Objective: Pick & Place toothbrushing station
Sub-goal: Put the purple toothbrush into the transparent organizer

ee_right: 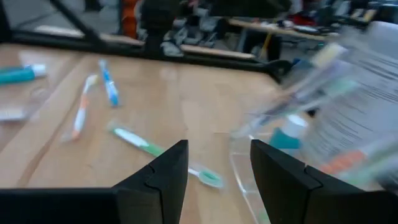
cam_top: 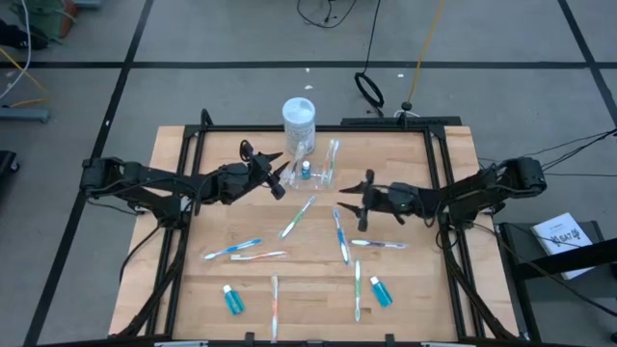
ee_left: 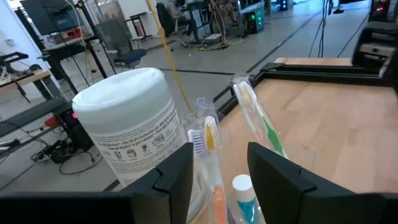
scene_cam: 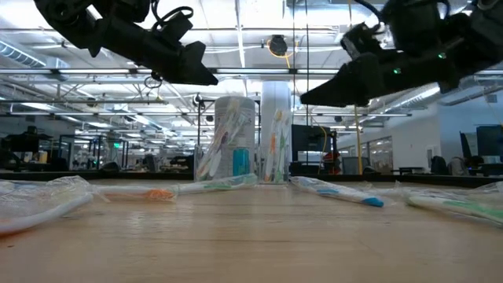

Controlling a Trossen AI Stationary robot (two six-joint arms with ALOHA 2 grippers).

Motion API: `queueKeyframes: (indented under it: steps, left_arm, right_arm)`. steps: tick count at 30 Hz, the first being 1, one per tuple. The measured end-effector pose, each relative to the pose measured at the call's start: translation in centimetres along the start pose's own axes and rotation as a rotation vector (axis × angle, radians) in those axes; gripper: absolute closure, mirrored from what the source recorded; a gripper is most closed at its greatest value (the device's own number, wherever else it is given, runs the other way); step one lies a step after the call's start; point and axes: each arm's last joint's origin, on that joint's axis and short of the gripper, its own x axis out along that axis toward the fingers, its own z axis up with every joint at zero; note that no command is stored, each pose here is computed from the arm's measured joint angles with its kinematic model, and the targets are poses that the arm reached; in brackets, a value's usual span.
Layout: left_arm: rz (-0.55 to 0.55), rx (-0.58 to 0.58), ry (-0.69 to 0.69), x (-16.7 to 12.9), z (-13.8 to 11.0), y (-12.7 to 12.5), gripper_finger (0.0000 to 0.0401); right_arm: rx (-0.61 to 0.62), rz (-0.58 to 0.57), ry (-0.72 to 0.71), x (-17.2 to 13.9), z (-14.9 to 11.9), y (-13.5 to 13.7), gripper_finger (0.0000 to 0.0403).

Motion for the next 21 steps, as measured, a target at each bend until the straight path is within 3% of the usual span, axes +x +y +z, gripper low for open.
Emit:
queueKeyframes:
  steps: [8,21]
  left_arm:
    - [-0.001,0.021,-0.001,0.0,0.0,0.0,0.0245]
    - [-0.003,0.085,0.005,0.0,-0.1,0.0,0.0245]
  right_arm:
    - [-0.095,0.109,0.287,2.8,3.2,1.8,0.0234]
    - [-0.153,0.255,0.575,1.5,5.7,5.1,0.0234]
